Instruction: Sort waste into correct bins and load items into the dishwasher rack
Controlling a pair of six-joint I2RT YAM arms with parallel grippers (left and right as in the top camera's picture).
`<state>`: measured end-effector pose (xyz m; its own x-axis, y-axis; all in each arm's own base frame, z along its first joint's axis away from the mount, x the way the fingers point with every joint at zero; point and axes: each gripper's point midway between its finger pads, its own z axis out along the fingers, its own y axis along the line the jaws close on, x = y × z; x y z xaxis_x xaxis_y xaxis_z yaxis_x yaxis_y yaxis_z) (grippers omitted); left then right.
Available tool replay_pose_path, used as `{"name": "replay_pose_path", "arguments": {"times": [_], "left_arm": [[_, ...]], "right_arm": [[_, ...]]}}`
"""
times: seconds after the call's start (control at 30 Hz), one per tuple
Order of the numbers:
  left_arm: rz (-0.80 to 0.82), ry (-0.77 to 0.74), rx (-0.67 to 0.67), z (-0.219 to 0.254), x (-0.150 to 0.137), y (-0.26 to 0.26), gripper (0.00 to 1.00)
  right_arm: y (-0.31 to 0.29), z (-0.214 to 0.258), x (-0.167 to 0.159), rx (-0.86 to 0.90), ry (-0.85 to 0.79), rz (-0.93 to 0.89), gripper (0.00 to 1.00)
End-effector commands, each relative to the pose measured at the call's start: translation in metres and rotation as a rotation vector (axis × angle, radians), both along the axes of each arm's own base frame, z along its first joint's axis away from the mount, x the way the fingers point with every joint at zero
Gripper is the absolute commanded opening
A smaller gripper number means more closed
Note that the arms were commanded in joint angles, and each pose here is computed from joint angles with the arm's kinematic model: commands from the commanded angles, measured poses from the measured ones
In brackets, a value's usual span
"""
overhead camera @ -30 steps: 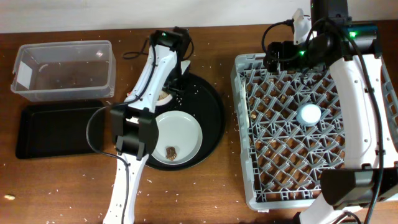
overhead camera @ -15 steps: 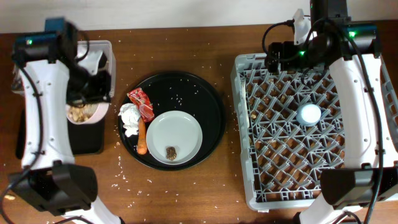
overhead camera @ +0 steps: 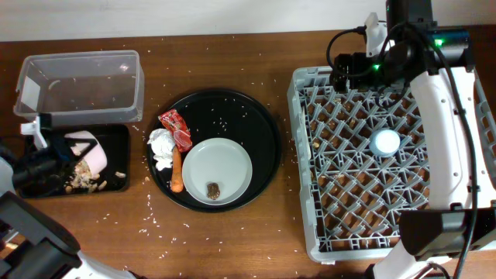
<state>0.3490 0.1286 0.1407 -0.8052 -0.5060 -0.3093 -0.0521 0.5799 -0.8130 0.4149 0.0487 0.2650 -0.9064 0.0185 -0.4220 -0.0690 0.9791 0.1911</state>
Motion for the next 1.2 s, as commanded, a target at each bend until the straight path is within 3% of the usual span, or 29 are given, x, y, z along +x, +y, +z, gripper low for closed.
{"name": "replay_pose_path", "arguments": {"times": [0.0, 0.1, 0.3, 0.33, 0.4, 0.43, 0.47, 0.57, 0.67, 0.7, 0.73, 0.77, 0.83, 0.93, 1.0, 1.1, 1.17], "left_arm": [[0.017, -0.207, -0.137, 0.045, 0.009, -0.004, 0.0], [0.094, -0.288, -0.321, 0.076, 0.006, 0.009, 0.0], [0.17, -0.23, -0.384, 0.077, -0.004, 0.023, 0.0], [0.187, -0.19, -0.448, 0.08, -0.007, 0.019, 0.0], [0.171, -0.219, -0.377, 0.075, -0.005, 0.023, 0.0], [0.189, -0.19, -0.438, 0.078, -0.004, 0.023, 0.0], [0.167, -0.253, -0.373, 0.079, -0.002, 0.026, 0.0], [0.18, -0.199, -0.341, 0.068, -0.001, 0.03, 0.0], [0.209, -0.141, -0.408, 0.068, 0.001, 0.031, 0.0], [0.207, -0.172, -0.569, 0.095, -0.006, 0.017, 0.0], [0.148, -0.257, -0.328, 0.083, -0.003, 0.021, 0.0], [0.214, -0.031, -0.268, 0.046, -0.006, 0.03, 0.0], [0.166, -0.167, -0.422, 0.08, -0.001, 0.013, 0.0], [0.055, -0.19, -0.396, 0.092, 0.011, -0.023, 0.0], [-0.119, -0.225, -0.221, 0.11, 0.031, -0.07, 0.0], [-0.405, -0.226, 0.212, 0.12, 0.067, -0.174, 0.0], [-0.458, -0.199, 0.515, 0.098, 0.085, -0.231, 0.0]], "right_arm": [[0.003, -0.001, 0.0, 0.019, 0.004, 0.004, 0.98], [0.003, -0.001, 0.0, 0.019, 0.004, 0.004, 0.98], [0.003, -0.001, 0.0, 0.019, 0.004, 0.004, 0.98], [0.003, -0.001, -0.001, 0.019, 0.009, 0.004, 0.98], [0.002, -0.003, -0.004, 0.018, 0.024, 0.004, 0.98], [0.002, -0.003, -0.004, 0.017, 0.024, 0.004, 0.98], [0.002, -0.003, -0.005, 0.018, 0.027, 0.004, 0.98], [0.002, -0.003, -0.005, 0.017, 0.026, 0.004, 0.98], [0.002, -0.003, -0.004, 0.017, 0.024, 0.004, 0.98], [0.002, -0.003, -0.005, 0.017, 0.03, 0.004, 0.98], [0.002, -0.003, -0.005, 0.017, 0.027, 0.004, 0.98], [0.002, -0.002, -0.004, 0.017, 0.022, 0.004, 0.98], [0.002, -0.002, -0.004, 0.017, 0.022, 0.004, 0.98], [0.002, -0.002, -0.004, 0.017, 0.022, 0.004, 0.98], [0.002, -0.002, -0.003, 0.017, 0.021, 0.004, 0.98], [0.002, -0.002, -0.003, 0.019, 0.017, 0.004, 0.98], [0.002, -0.002, -0.002, 0.018, 0.015, 0.004, 0.98]]}}
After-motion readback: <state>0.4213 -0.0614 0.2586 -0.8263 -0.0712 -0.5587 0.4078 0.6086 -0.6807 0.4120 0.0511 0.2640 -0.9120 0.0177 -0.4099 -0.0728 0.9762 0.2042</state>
